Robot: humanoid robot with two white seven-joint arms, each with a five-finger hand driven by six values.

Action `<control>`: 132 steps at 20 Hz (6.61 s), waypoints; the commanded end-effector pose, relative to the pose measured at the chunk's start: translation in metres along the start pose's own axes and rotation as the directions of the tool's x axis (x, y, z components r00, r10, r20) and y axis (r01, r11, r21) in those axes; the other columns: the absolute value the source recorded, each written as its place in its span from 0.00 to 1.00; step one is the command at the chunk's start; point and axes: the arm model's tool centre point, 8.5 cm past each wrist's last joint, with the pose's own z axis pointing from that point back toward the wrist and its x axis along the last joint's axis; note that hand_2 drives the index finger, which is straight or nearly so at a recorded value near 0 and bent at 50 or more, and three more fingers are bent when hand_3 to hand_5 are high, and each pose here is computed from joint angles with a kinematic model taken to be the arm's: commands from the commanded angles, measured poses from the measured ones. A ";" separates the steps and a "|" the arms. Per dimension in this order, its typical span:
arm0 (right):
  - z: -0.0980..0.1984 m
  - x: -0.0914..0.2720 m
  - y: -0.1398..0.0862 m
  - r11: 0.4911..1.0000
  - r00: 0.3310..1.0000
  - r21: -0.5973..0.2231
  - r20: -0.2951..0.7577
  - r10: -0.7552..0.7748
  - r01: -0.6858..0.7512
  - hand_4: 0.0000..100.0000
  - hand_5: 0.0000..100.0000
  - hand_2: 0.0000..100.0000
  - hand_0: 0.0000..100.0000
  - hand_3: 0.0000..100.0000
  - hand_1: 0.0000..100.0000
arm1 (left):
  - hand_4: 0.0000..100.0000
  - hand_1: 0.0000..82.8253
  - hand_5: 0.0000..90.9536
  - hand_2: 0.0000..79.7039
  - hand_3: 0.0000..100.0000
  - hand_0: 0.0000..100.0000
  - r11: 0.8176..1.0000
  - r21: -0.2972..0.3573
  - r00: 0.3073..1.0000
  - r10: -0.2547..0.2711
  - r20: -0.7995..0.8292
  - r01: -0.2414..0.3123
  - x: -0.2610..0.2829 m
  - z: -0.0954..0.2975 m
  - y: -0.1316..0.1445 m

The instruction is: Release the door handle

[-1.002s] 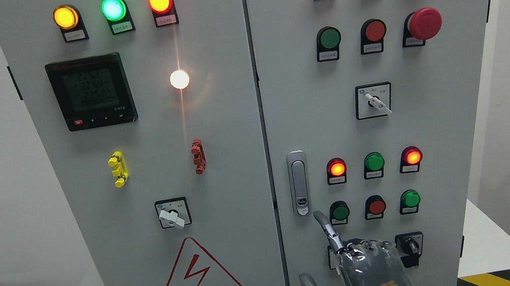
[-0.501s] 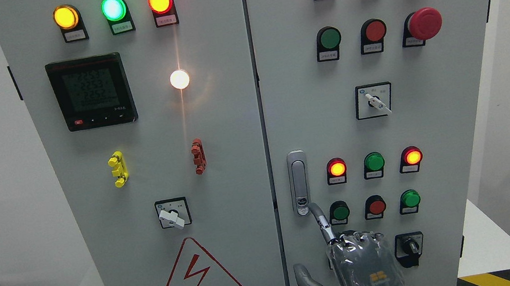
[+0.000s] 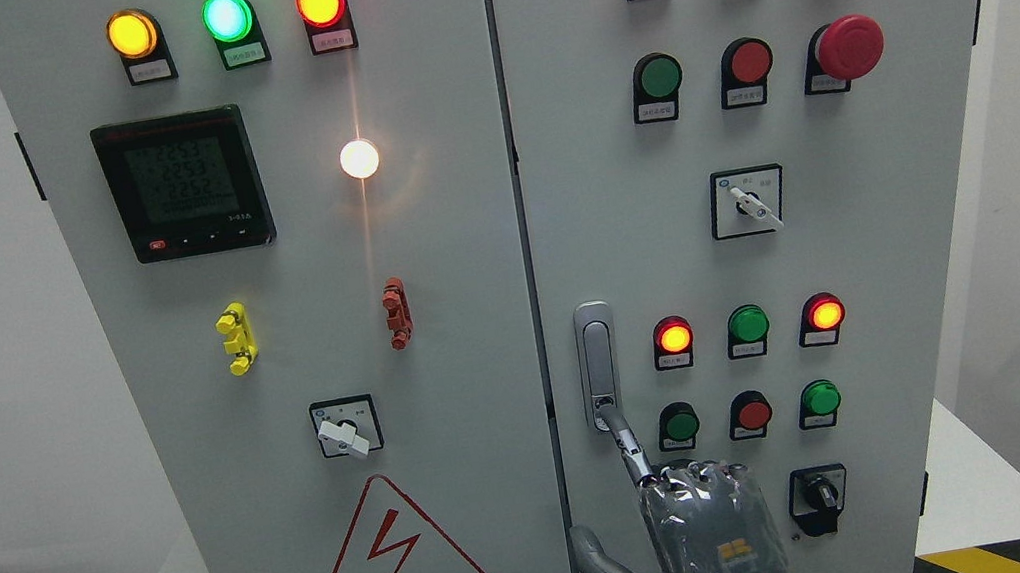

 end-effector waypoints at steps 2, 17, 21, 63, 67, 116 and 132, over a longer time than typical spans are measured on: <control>-0.004 0.008 0.007 1.000 1.000 0.017 0.022 -0.001 0.000 1.00 1.00 0.00 0.31 1.00 0.24 | 0.00 0.67 0.00 0.00 0.00 0.12 1.000 0.004 1.000 -0.003 -0.003 0.003 0.007 0.000 0.001; -0.006 0.001 0.009 1.000 1.000 0.019 -0.021 0.012 -0.012 1.00 1.00 0.01 0.32 1.00 0.24 | 0.00 0.67 0.00 0.00 0.00 0.12 1.000 0.004 1.000 -0.003 -0.003 0.003 0.007 0.000 0.001; -0.006 0.000 0.009 1.000 0.999 0.021 -0.033 0.014 -0.014 1.00 1.00 0.01 0.32 1.00 0.24 | 0.00 0.67 0.00 0.00 0.00 0.12 1.000 0.004 1.000 -0.003 -0.003 0.003 0.007 0.000 0.001; -0.010 -0.004 0.014 0.999 0.999 0.037 -0.042 0.024 -0.022 1.00 1.00 0.03 0.33 1.00 0.24 | 0.00 0.67 0.00 0.00 0.00 0.12 1.000 0.004 1.000 -0.003 -0.003 0.003 0.007 0.000 0.001; -0.009 -0.005 0.016 0.999 0.999 0.045 -0.043 0.025 -0.023 1.00 1.00 0.03 0.33 1.00 0.24 | 0.00 0.67 0.00 0.00 0.00 0.12 1.000 0.004 1.000 -0.003 -0.003 0.003 0.007 0.000 0.001; -0.005 -0.003 0.029 0.996 0.998 0.086 -0.049 0.028 -0.024 1.00 1.00 0.05 0.34 1.00 0.24 | 0.00 0.67 0.00 0.00 0.00 0.12 1.000 0.004 1.000 -0.003 -0.003 0.003 0.007 0.000 0.001; -0.003 -0.007 0.034 0.994 0.998 0.102 -0.060 0.034 -0.028 1.00 1.00 0.05 0.34 1.00 0.24 | 0.00 0.67 0.00 0.00 0.00 0.12 1.000 0.004 1.000 -0.003 -0.003 0.003 0.007 0.000 0.001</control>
